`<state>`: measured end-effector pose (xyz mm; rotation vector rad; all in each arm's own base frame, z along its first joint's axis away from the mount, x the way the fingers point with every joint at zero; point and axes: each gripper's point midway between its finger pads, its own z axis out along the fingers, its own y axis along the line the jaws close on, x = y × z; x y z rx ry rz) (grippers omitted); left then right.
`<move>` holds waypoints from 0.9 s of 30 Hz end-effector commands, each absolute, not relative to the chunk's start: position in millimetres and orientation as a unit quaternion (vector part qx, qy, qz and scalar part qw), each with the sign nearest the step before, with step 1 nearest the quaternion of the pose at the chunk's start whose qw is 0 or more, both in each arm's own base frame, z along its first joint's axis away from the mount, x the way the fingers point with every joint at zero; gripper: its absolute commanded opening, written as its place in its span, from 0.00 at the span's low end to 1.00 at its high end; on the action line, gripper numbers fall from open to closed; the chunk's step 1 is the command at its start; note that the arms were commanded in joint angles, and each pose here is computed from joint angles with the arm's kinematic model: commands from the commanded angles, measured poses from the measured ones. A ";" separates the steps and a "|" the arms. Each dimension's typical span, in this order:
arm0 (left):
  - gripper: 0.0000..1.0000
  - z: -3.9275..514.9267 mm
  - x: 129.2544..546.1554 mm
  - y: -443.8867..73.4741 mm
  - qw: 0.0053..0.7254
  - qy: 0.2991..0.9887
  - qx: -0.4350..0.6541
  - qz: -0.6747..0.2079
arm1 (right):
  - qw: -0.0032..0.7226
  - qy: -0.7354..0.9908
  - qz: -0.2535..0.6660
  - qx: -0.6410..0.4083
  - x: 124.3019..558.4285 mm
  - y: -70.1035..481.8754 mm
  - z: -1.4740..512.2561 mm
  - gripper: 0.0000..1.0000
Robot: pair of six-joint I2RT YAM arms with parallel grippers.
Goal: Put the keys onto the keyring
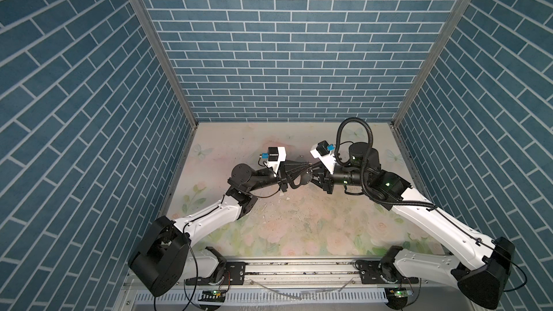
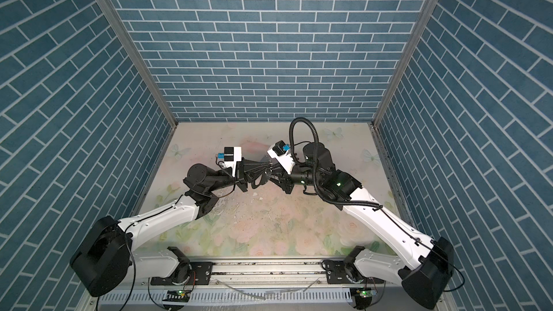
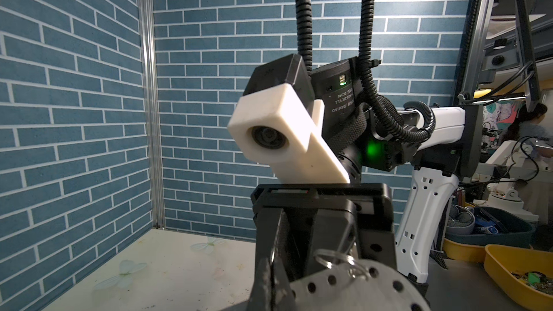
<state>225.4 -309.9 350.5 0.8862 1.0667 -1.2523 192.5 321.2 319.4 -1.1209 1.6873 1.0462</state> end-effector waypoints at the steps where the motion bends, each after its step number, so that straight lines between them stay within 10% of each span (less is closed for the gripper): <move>1: 0.00 357.2 232.5 -299.6 0.613 0.457 0.358 -0.535 | 0.436 0.668 0.395 -0.456 182.3 308.7 322.0 0.25; 16: 0.00 369.7 231.8 -295.9 0.571 0.434 0.380 -0.584 | 0.536 0.663 0.312 -0.420 189.9 264.9 364.9 0.31; 27: 0.00 372.7 230.7 -299.3 0.548 0.419 0.386 -0.613 | 0.539 0.674 0.299 -0.407 217.4 279.7 367.4 0.14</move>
